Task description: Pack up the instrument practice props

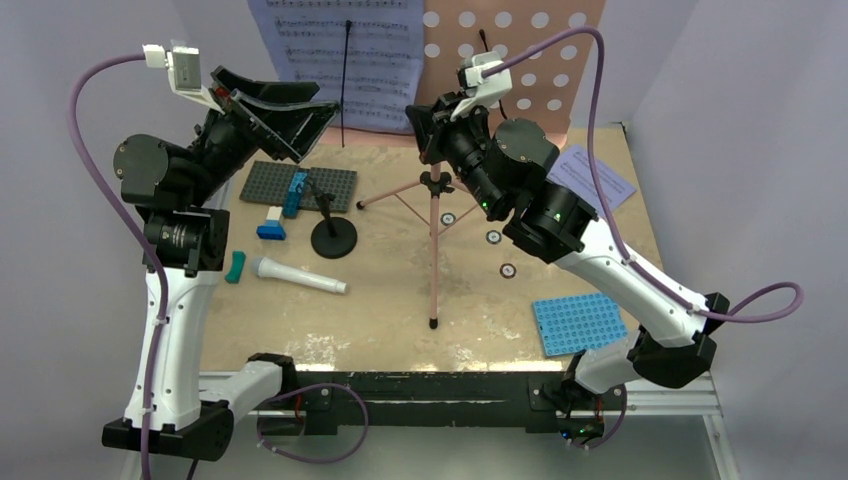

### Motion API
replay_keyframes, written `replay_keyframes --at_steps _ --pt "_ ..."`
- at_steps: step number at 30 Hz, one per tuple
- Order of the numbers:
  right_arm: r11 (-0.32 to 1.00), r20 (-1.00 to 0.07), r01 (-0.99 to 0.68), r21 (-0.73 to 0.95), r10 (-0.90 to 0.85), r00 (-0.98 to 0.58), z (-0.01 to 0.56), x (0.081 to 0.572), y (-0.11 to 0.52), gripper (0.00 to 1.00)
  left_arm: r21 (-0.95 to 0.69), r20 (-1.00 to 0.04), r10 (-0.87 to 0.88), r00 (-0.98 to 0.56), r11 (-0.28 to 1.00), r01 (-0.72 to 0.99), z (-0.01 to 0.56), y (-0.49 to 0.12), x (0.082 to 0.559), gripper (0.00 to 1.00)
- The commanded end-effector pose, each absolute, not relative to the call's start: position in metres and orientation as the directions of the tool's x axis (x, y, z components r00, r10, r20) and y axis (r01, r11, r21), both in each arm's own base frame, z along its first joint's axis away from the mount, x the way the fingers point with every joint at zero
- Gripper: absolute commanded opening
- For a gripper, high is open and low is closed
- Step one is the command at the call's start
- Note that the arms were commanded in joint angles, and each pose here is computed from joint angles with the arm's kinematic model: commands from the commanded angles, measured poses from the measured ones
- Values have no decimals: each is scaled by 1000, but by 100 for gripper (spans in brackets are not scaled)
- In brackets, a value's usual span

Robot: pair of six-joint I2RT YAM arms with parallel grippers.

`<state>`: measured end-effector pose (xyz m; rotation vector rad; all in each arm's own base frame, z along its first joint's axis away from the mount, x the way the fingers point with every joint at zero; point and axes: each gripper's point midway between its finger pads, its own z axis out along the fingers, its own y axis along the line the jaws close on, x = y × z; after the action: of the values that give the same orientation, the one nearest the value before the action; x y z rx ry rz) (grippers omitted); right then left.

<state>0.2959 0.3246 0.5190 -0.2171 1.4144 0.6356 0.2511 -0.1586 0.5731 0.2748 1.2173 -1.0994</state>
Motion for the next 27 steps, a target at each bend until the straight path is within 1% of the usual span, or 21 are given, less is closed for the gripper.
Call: replay_keyframes --at_steps 1,5,10,19,23,25,27 --pt "806 -947 -545 231 315 65 540 287 312 0 -340 -844 -534 -49 463 819 579 -166 249 86" --pt "807 -949 -546 224 308 66 540 287 312 0 -311 -861 -509 -20 493 812 578 -171 255 85" --pt "806 -951 -551 215 300 68 541 287 312 0 -279 -897 -441 4 575 769 567 -179 270 80" --pt "807 -953 -552 210 295 69 540 286 312 0 -266 -895 -443 58 632 728 569 -175 285 73" --pt "808 -954 -551 208 293 69 538 287 312 0 -257 -898 -435 63 637 727 569 -176 288 63" --pt "807 -953 -552 209 295 70 538 287 312 0 -256 -899 -435 56 624 738 569 -178 287 53" --pt "808 -953 -551 209 295 71 538 287 313 0 -256 -900 -434 46 612 748 568 -181 287 40"
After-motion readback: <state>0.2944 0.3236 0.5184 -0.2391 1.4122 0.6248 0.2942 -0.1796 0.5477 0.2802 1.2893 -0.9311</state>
